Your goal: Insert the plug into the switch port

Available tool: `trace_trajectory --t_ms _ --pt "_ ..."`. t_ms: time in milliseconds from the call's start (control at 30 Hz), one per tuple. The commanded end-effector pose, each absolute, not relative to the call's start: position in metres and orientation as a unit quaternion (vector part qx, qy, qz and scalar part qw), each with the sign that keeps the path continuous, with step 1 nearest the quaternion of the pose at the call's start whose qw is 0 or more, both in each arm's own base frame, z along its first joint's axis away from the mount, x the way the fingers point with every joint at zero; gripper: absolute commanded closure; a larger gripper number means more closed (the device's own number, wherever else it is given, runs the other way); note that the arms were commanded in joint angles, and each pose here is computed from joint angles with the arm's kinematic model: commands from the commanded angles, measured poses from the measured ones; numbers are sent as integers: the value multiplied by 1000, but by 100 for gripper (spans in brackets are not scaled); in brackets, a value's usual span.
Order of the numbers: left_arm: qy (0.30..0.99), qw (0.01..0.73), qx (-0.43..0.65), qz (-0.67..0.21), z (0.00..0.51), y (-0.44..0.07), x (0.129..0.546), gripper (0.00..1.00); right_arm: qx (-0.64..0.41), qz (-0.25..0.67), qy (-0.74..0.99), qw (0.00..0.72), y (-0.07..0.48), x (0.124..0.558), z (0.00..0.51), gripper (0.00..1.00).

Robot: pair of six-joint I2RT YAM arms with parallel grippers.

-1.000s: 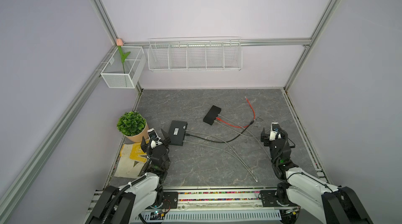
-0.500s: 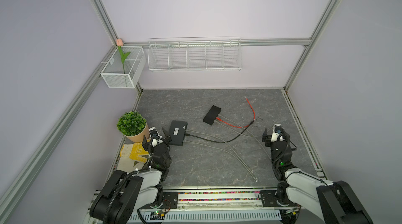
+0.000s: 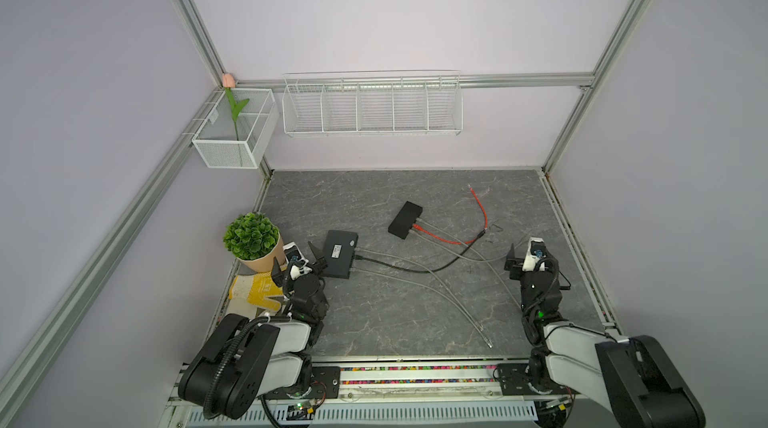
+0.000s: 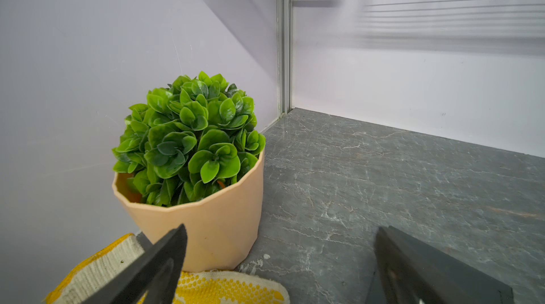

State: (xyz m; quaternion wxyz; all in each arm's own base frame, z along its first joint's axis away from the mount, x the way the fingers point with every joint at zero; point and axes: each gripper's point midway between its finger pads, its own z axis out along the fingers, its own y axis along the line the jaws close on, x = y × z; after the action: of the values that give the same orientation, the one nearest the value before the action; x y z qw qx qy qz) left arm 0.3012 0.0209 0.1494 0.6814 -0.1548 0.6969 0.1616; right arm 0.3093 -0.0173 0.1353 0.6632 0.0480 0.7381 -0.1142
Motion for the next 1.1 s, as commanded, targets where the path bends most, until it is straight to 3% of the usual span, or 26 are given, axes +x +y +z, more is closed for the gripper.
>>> trace_trajectory --t_ms 0,767,1067 --pt "691 689 -148 160 161 17 311 1 79 -105 710 691 -25 305 146 11" --pt "683 692 -152 177 153 21 319 1 -51 -66 735 673 19 341 121 11" --pt "710 682 -72 161 138 -5 339 1 -69 -59 743 663 25 347 112 12"
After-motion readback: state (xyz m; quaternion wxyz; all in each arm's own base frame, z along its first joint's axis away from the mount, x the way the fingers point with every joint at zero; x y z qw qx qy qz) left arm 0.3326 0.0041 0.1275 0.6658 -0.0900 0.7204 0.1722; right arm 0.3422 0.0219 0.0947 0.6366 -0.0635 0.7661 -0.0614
